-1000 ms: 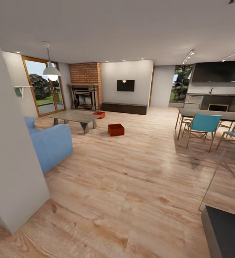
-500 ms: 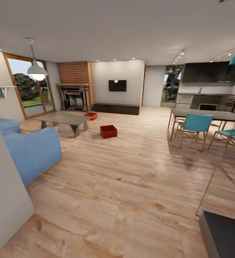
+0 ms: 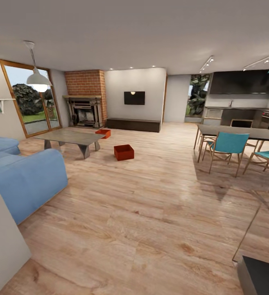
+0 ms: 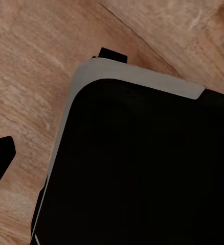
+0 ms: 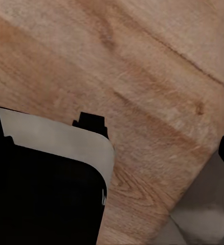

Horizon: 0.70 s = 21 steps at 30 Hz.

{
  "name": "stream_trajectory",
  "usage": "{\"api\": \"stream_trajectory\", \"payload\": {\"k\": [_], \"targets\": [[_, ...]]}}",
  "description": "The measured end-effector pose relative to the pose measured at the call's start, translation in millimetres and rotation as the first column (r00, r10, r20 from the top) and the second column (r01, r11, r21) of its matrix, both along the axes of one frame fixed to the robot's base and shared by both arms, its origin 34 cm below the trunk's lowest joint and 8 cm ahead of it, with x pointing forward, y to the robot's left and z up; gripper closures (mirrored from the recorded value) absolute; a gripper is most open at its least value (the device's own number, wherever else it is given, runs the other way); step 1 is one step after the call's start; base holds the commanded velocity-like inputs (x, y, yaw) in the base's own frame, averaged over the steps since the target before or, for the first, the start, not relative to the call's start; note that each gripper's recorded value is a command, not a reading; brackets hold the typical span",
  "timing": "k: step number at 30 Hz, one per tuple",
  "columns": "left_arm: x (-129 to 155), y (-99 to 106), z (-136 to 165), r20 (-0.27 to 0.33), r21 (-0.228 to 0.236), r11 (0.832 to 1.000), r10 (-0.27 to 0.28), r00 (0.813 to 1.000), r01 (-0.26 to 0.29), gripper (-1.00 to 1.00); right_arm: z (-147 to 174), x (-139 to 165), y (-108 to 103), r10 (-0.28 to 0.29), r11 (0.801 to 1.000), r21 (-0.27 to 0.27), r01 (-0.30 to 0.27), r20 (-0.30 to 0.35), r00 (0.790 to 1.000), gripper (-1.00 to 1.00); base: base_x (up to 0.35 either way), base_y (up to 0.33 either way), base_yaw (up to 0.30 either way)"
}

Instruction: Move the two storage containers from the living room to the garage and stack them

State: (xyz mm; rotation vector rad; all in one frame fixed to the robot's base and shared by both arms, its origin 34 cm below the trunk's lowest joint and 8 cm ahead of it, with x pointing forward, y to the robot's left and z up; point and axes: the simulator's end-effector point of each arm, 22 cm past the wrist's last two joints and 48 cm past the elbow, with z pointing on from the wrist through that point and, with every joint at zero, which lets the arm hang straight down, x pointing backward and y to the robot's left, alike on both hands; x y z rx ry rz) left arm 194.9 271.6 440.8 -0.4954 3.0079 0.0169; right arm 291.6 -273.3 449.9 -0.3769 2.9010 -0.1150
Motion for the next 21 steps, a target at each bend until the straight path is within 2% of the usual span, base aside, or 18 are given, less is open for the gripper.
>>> {"api": "stream_trajectory", "payload": {"k": [21], "targets": [[-0.2, -0.1, 0.0, -0.001, 0.000, 1.000, 0.001, 1.000, -0.001, -1.00, 0.0, 0.1, 1.3, 0.002, 1.000, 0.002, -0.002, 0.000, 1.000, -1.00, 0.323, 0.000, 0.000]]}}
